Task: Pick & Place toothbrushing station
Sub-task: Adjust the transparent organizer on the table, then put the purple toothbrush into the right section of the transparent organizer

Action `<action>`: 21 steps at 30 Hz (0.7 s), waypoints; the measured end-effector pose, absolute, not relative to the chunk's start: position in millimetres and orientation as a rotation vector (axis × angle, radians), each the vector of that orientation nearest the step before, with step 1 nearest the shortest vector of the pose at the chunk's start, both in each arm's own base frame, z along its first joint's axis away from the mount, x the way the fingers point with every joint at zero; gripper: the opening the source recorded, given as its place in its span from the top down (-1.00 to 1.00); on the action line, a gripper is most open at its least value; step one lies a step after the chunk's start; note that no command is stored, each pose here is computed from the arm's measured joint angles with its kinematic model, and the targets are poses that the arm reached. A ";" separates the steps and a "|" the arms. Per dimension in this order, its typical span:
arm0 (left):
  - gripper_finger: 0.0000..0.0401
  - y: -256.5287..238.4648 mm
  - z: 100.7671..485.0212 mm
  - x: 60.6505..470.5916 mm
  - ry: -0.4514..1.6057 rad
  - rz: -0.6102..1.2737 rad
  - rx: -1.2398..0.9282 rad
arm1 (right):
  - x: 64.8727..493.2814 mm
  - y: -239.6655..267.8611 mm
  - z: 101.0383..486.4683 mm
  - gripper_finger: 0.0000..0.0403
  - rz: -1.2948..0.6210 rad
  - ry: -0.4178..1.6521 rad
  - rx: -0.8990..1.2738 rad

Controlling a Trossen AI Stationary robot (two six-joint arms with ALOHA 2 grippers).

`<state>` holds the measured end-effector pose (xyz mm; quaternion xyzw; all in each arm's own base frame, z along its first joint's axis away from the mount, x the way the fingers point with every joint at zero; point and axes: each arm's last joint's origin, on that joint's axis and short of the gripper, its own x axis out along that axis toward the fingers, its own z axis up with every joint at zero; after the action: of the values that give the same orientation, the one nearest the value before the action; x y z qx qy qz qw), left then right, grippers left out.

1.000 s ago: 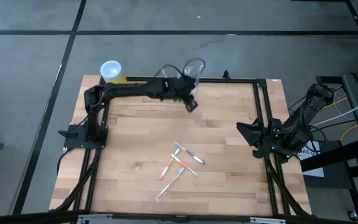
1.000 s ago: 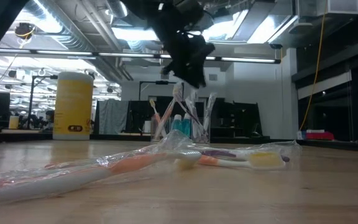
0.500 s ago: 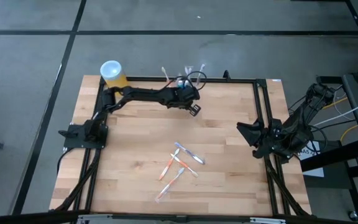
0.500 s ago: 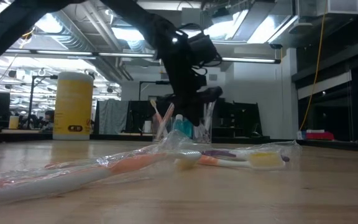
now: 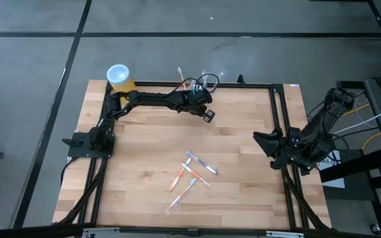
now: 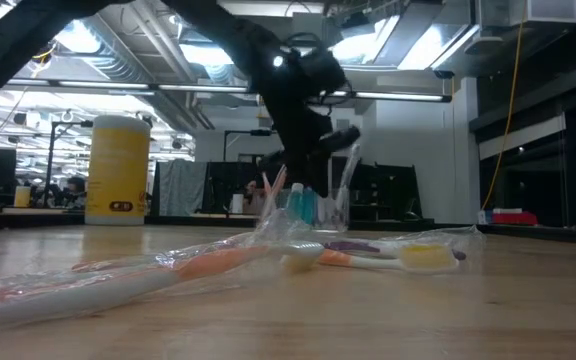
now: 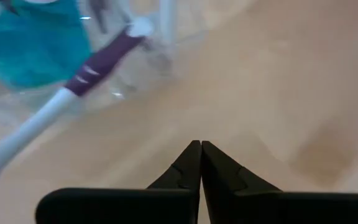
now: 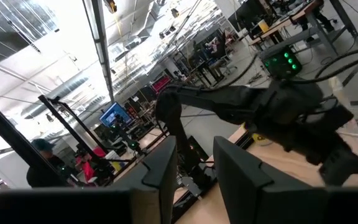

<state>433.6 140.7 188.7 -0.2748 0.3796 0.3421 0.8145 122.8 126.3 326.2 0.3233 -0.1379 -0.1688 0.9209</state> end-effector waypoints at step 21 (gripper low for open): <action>0.96 64.7 309.2 347.5 0.953 0.870 -0.279 | 120.6 129.4 325.8 0.46 -0.319 -0.277 0.667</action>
<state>347.5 64.7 309.2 -0.1298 0.4425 0.4039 0.7901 120.6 129.4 325.8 0.3251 -0.1351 -0.1552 0.9230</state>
